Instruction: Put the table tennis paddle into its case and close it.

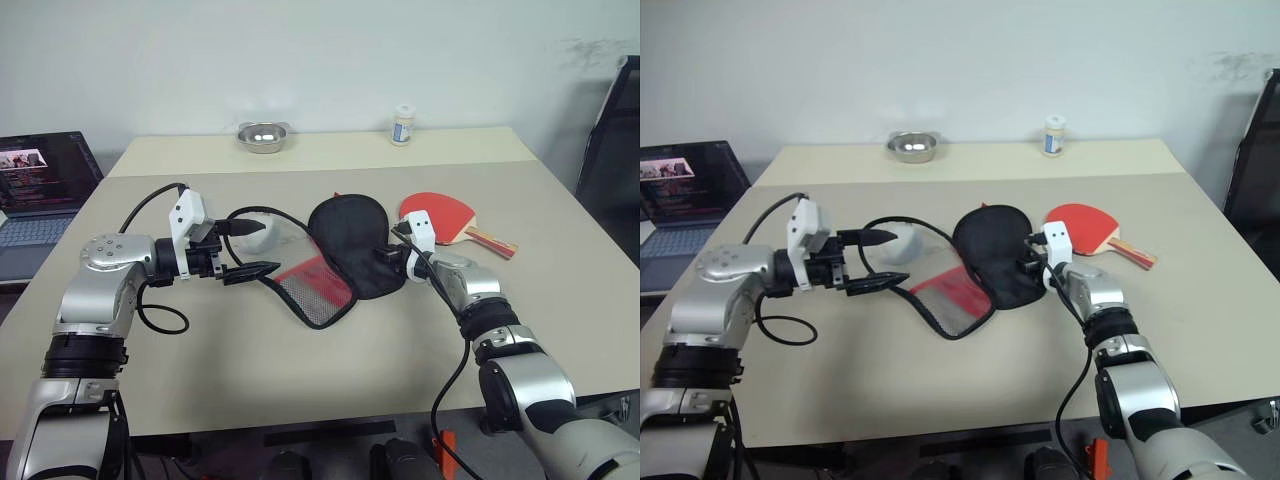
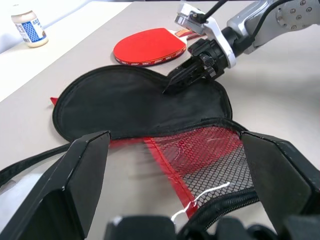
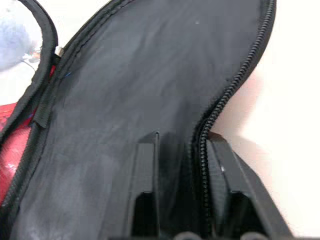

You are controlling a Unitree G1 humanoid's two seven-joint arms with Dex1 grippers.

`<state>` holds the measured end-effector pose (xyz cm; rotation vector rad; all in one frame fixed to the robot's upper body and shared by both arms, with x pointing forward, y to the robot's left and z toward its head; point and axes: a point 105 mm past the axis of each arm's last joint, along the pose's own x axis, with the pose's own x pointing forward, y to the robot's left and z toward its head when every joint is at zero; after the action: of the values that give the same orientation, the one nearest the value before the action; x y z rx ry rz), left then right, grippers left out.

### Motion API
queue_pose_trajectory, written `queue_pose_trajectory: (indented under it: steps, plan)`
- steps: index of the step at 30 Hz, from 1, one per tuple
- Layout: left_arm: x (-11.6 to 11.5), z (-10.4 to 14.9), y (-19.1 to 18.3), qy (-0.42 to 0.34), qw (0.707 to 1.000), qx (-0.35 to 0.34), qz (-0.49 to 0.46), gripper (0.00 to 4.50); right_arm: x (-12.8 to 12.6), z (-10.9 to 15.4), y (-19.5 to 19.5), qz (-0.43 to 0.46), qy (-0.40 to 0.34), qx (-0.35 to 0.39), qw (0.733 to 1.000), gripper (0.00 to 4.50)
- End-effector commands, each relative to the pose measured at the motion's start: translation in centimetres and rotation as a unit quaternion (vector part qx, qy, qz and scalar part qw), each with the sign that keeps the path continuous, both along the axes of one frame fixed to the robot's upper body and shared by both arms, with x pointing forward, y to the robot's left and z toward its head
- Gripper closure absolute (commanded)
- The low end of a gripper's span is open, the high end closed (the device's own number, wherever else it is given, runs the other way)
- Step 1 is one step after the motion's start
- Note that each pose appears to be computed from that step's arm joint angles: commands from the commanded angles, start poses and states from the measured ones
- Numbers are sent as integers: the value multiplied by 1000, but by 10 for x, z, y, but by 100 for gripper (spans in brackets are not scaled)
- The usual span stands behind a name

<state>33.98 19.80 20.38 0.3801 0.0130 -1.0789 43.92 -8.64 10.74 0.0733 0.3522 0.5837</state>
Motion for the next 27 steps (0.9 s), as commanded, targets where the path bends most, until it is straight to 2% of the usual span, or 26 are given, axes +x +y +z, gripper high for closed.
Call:
queue_pose_trajectory:
  steps: [1,3,8,15,20,23,27]
  plan:
    - [-1,21,0,-34,999,2,0,0,13,12,-1,-100,10,59,993,394]
    - [0,22,-1,-35,999,1,-2,0,15,7,-8,-161,50,104,980,448]
    - [2,23,-5,-36,999,0,-6,0,12,3,-19,-231,81,137,960,448]
    - [4,23,-9,-36,999,-2,-11,0,3,6,-25,-283,101,170,939,448]
    - [5,24,-10,-38,999,-3,-12,0,-4,9,-9,-251,94,156,951,448]
    - [6,25,-11,-41,999,-3,-13,0,-8,9,-4,-230,84,145,959,392]
    - [6,26,-11,-43,999,-3,-12,0,-12,15,-1,-183,50,100,977,257]
